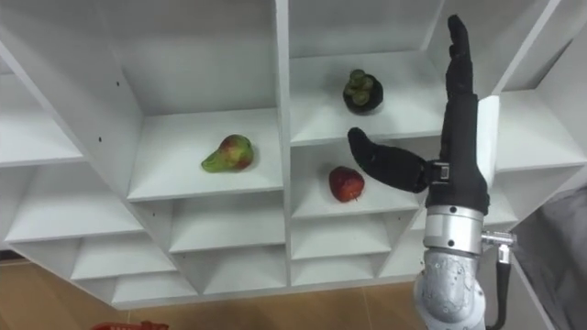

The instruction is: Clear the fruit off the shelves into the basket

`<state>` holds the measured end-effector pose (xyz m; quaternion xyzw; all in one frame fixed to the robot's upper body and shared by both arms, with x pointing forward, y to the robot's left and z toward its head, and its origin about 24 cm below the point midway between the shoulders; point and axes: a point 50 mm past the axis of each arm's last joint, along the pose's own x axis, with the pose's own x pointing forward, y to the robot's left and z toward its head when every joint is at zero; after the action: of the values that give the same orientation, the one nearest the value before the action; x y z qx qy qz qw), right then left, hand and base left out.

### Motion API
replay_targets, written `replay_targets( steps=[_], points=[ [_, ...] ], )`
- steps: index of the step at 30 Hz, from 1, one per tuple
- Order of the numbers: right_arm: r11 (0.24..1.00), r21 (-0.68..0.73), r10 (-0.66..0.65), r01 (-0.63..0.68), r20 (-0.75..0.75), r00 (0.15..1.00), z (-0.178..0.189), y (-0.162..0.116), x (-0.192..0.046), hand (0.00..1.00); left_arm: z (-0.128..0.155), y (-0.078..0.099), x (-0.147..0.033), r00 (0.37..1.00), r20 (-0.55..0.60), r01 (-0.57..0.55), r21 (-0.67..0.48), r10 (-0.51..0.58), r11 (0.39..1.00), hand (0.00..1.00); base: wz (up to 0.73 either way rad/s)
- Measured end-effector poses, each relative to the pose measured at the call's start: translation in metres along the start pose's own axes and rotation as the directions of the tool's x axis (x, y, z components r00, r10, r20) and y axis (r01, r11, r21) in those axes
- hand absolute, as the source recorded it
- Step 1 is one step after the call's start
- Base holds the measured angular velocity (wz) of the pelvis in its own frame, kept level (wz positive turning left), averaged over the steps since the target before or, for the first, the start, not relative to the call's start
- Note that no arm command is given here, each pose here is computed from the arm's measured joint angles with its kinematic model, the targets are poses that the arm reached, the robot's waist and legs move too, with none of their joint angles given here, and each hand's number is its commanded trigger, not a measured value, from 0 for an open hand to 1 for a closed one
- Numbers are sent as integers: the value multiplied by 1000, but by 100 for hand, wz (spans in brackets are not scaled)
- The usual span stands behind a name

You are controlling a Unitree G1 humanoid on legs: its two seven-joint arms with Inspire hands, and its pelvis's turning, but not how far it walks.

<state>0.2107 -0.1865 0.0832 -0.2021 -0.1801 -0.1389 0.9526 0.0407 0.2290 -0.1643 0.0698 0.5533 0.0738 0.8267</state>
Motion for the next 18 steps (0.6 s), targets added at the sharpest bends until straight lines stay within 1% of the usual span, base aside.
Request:
replay_targets(
  steps=[6,10,13,18],
  points=[
    [1000,-14,1,-1,6,1000,0,-2,1,0,2,2,1,1000,0,-9,6,9,1000,100,0],
    [998,-55,17,-17,11,1000,-3,-3,2,0,1,4,1,1000,-2,-11,10,11,1000,100,3],
    [998,-59,2,0,24,1000,-3,-4,9,0,2,7,1,1000,-5,-17,13,17,1000,100,8],
    [995,-87,-45,51,67,997,-1,-14,25,0,1,9,1,1000,-19,-22,13,22,1000,100,3]
  ],
)
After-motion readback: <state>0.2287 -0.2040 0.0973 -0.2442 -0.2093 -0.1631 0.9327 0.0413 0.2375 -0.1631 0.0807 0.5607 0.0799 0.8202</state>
